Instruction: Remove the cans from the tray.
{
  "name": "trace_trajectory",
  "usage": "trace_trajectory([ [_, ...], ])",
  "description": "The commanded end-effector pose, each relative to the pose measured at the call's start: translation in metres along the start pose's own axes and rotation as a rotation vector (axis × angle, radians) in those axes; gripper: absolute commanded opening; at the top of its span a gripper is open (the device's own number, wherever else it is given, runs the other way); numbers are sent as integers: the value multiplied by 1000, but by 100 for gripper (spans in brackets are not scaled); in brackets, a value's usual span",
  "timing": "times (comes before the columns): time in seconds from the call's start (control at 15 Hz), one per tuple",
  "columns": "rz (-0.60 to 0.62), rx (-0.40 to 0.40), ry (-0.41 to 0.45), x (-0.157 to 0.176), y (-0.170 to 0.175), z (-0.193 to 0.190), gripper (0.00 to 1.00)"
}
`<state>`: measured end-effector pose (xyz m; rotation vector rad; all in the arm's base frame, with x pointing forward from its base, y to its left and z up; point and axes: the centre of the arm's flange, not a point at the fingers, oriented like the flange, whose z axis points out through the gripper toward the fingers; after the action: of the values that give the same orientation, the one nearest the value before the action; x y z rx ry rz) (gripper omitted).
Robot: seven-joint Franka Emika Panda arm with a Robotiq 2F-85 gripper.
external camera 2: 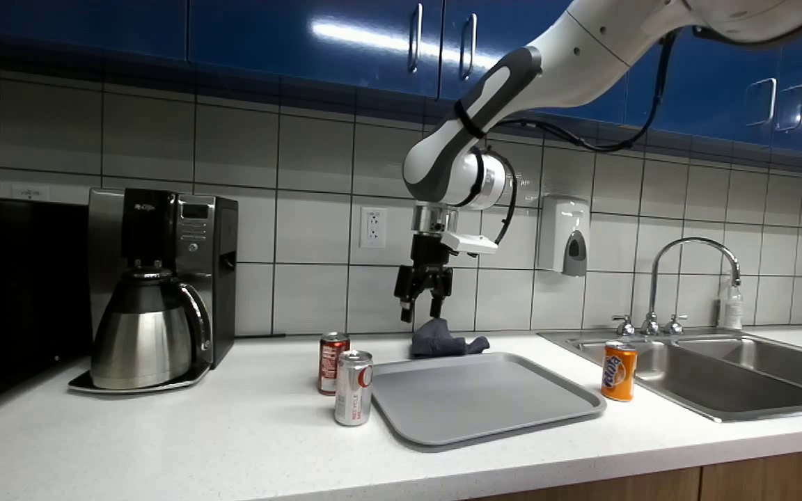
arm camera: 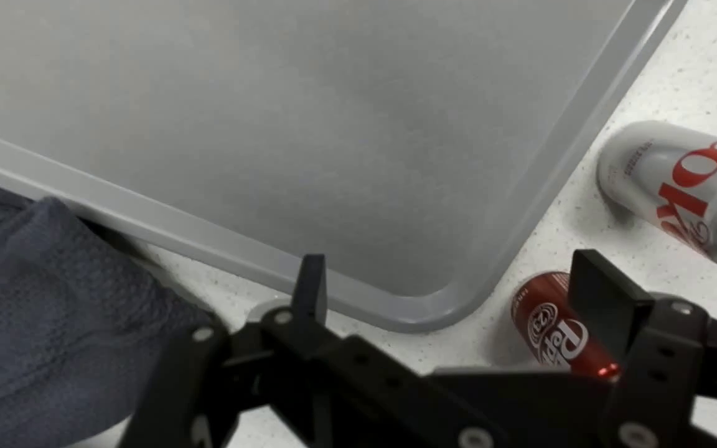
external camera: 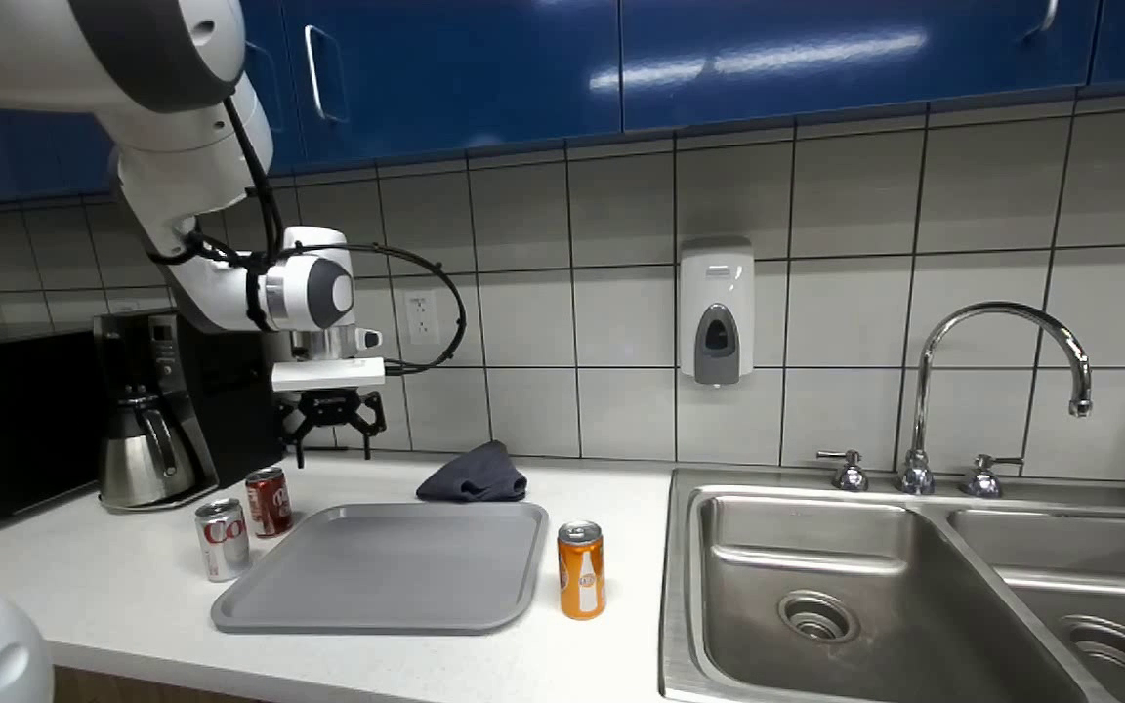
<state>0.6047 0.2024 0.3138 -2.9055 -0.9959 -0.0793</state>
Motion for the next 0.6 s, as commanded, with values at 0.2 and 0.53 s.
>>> trace_trajectory([
  [0.2, 83, 29, 31, -93, 27, -9, 100],
  [0.53, 129, 23, 13, -132, 27, -16, 100],
])
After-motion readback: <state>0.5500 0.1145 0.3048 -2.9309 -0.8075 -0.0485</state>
